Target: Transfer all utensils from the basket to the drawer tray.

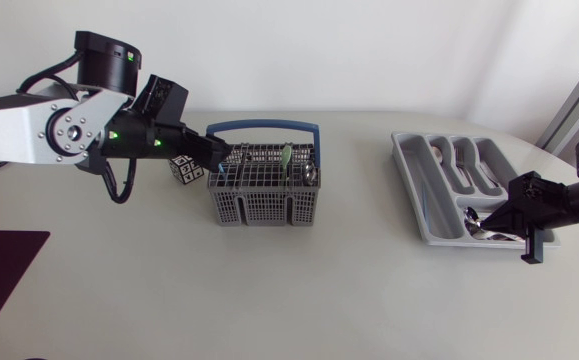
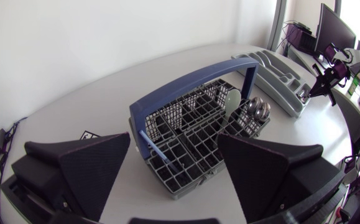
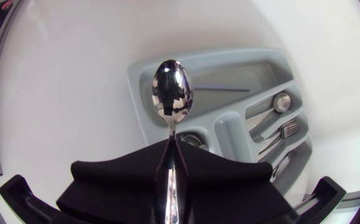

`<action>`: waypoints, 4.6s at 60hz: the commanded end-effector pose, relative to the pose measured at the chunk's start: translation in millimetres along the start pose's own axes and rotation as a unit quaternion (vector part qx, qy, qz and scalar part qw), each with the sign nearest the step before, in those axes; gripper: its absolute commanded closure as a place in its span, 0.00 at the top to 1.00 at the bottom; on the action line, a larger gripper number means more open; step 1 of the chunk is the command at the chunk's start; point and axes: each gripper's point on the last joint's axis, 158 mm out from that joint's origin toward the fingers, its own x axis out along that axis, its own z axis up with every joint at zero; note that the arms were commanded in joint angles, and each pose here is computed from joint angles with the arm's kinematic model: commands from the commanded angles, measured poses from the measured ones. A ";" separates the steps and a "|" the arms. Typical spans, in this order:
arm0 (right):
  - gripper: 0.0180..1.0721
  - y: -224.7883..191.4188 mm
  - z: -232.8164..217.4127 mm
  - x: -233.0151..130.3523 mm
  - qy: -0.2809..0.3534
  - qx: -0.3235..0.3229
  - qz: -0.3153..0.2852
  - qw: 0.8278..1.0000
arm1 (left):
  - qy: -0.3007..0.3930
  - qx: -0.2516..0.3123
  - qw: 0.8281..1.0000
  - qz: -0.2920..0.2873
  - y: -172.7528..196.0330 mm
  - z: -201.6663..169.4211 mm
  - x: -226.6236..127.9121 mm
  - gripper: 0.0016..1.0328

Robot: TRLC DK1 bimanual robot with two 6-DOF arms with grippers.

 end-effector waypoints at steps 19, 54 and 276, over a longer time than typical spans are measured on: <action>0.10 -27.3 -72.8 14.4 0.059 -0.056 -0.024 0.996 | 0.016 -0.040 0.999 0.014 -0.8 -25.0 16.5 0.96; 0.95 -26.7 -28.7 -6.3 0.036 0.021 -0.069 0.997 | 0.028 -0.112 0.993 0.025 -6.2 -42.1 36.5 0.64; 0.89 91.4 364.5 -68.7 -0.260 0.186 0.136 0.938 | -0.080 -0.162 0.956 -0.230 -119.9 124.9 -33.5 0.05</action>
